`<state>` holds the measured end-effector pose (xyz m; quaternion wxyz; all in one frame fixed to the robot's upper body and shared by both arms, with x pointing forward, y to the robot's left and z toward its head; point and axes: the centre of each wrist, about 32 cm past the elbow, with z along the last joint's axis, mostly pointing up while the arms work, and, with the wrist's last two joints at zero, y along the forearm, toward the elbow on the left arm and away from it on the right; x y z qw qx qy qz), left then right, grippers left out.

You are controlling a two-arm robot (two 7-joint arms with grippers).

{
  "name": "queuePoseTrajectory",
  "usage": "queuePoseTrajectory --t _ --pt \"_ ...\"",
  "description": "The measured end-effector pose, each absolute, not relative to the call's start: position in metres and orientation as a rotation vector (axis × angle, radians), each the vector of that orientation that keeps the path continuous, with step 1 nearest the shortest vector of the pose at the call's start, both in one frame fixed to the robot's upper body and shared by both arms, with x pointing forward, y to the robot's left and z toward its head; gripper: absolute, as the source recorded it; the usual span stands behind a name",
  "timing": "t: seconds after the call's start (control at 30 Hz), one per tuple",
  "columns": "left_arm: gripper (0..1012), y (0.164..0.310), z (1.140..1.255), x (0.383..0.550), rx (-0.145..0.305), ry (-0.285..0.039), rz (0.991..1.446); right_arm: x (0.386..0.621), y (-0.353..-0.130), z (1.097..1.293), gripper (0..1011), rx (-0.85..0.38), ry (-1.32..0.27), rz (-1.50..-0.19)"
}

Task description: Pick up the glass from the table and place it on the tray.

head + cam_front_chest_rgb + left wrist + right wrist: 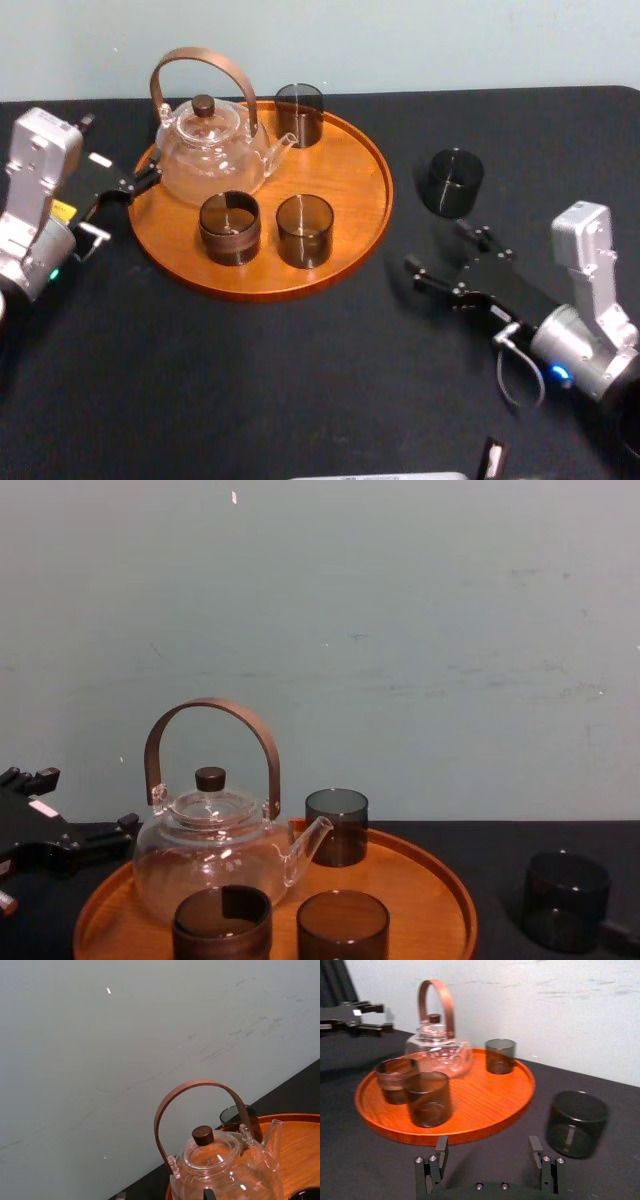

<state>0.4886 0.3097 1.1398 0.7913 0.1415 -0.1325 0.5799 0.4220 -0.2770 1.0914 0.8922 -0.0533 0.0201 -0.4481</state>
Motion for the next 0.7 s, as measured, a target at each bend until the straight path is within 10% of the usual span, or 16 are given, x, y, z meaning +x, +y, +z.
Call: queuePoseTrajectory --t 0.7 --pt "1001 0.310 1.140 0.489 0.304 -0.285 1.248 0.441 -0.326 1.098 1002 -0.136 0.018 -1.128"
